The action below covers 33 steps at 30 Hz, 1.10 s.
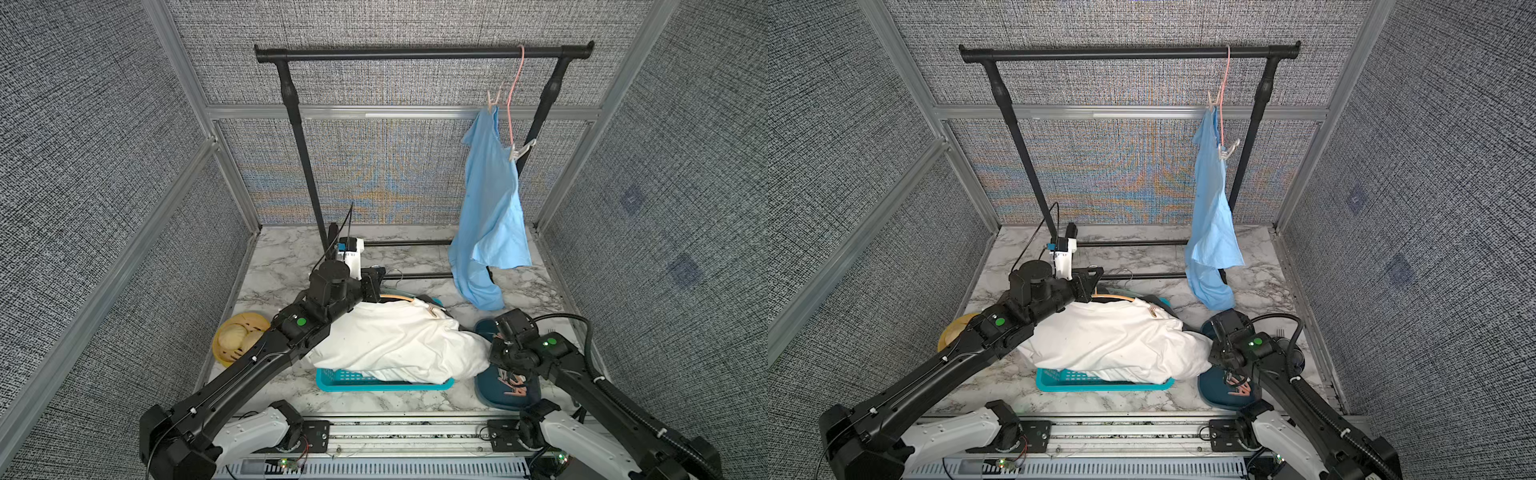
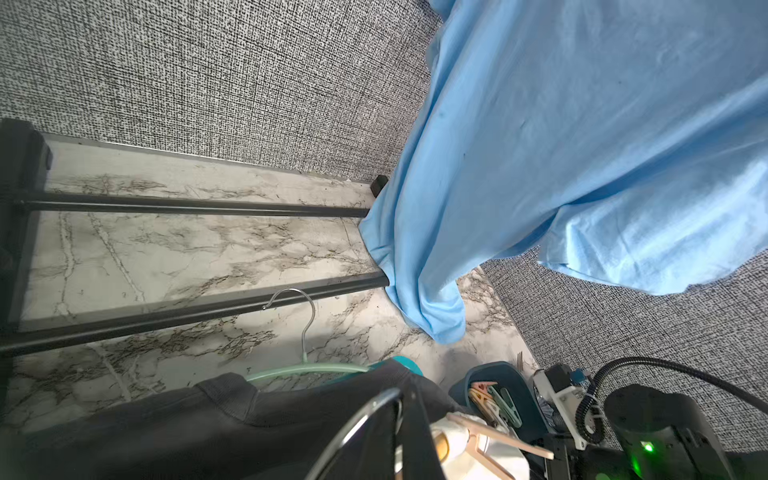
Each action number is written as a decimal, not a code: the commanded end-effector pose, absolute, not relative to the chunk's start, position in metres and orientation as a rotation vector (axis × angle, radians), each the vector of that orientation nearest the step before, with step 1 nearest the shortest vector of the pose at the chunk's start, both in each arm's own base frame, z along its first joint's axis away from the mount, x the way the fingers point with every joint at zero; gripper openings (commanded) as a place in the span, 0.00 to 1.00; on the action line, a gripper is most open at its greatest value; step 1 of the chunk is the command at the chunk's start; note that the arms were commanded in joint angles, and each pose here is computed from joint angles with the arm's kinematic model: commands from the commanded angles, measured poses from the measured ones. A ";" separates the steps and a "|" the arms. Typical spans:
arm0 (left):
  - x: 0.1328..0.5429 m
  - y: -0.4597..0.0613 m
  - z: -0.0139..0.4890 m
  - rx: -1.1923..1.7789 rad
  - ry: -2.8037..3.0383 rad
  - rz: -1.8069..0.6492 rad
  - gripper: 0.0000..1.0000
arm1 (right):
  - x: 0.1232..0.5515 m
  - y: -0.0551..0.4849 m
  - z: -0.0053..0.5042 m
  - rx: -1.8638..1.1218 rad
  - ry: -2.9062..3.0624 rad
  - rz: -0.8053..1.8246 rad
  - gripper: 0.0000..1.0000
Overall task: Use clothespins to secure the t-shirt on both sides of the hanger
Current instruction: Place the hanger in the basket.
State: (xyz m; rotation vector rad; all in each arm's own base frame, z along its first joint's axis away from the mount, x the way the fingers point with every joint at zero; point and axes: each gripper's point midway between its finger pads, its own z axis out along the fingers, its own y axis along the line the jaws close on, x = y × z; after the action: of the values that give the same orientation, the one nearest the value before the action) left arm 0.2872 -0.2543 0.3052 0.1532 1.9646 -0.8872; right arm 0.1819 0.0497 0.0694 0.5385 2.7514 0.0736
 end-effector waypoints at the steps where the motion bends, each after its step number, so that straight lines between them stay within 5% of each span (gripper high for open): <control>1: 0.294 -0.256 0.310 0.132 1.930 -0.894 0.00 | 0.187 0.045 0.065 0.550 2.745 0.055 0.32; 24: 0.323 -0.246 0.269 -0.074 1.970 -0.861 0.00 | 0.198 0.048 0.033 0.442 2.836 0.030 0.31; 33: 0.331 -0.240 0.253 -0.109 2.027 -0.795 0.00 | 0.194 0.043 0.039 0.462 2.852 -0.020 0.39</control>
State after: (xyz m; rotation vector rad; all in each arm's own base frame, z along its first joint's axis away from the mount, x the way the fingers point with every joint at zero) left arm 0.3295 -0.2466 0.2651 -0.0868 1.9771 -0.8514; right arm 0.1984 0.0479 0.0379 0.4447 2.8405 0.0218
